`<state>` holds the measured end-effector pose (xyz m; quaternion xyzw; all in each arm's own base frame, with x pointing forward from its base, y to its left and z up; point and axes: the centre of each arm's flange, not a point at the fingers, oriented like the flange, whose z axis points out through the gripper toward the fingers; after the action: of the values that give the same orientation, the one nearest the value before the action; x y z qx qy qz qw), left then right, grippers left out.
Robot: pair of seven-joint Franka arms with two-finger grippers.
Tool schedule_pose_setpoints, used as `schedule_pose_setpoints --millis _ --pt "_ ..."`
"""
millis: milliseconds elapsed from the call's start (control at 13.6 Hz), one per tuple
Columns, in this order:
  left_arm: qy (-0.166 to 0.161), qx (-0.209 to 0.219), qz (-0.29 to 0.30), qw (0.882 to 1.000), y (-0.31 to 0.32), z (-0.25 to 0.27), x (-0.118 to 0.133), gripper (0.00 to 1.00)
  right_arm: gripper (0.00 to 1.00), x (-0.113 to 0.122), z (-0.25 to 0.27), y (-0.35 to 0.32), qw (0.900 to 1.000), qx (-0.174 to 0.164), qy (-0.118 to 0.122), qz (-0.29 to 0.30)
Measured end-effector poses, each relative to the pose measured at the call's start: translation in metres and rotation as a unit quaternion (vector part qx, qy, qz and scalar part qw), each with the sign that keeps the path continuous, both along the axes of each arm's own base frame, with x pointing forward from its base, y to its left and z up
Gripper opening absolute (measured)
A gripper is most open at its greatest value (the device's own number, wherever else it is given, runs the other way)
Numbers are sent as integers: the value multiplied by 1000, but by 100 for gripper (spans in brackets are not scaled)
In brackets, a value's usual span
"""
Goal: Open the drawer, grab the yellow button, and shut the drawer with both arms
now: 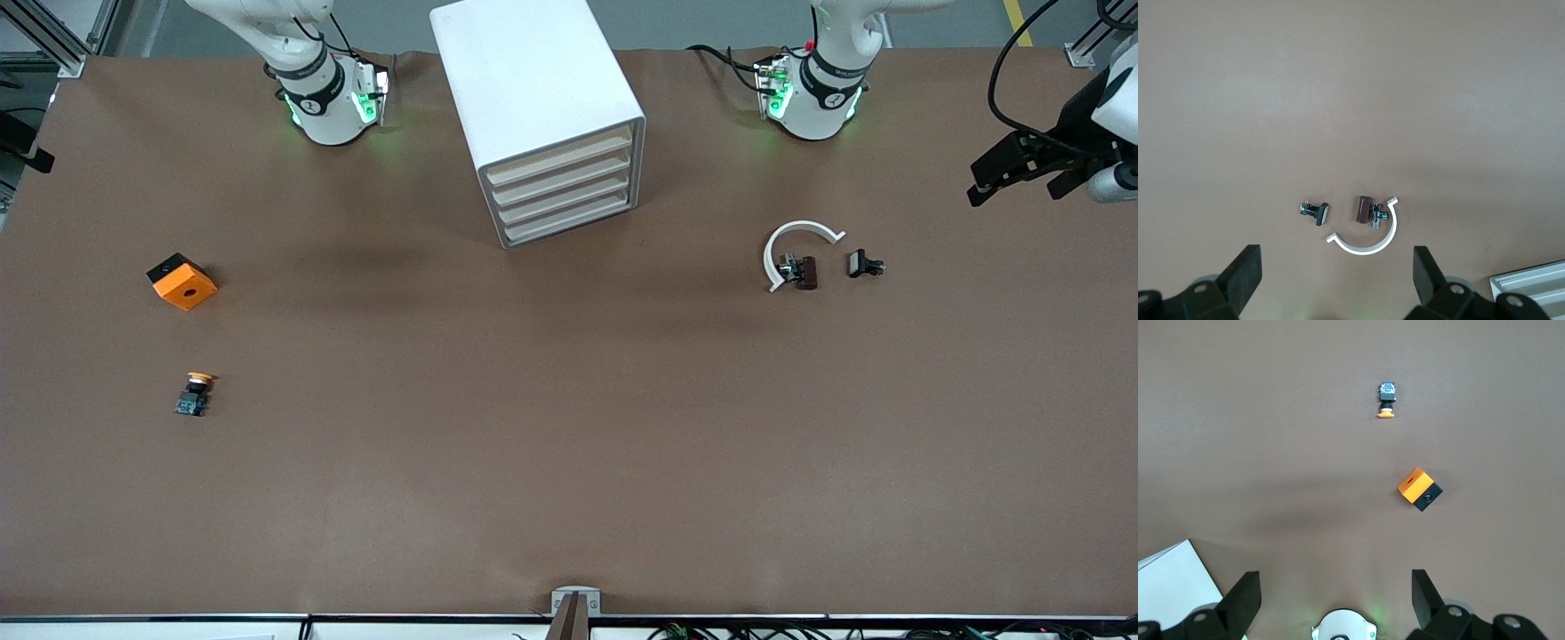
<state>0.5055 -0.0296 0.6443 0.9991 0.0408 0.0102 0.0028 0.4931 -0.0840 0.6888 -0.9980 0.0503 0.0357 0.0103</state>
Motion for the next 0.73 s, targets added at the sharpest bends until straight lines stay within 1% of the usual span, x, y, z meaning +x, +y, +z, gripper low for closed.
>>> schedule_pose_setpoints --millis 440,733 --pt "1 0 0 1000 0 -1 0 100 100 -14 0 2 1000 1 -2 0" --pt "1 0 0 1000 0 -1 0 100 100 -16 0 2 1000 1 -2 0"
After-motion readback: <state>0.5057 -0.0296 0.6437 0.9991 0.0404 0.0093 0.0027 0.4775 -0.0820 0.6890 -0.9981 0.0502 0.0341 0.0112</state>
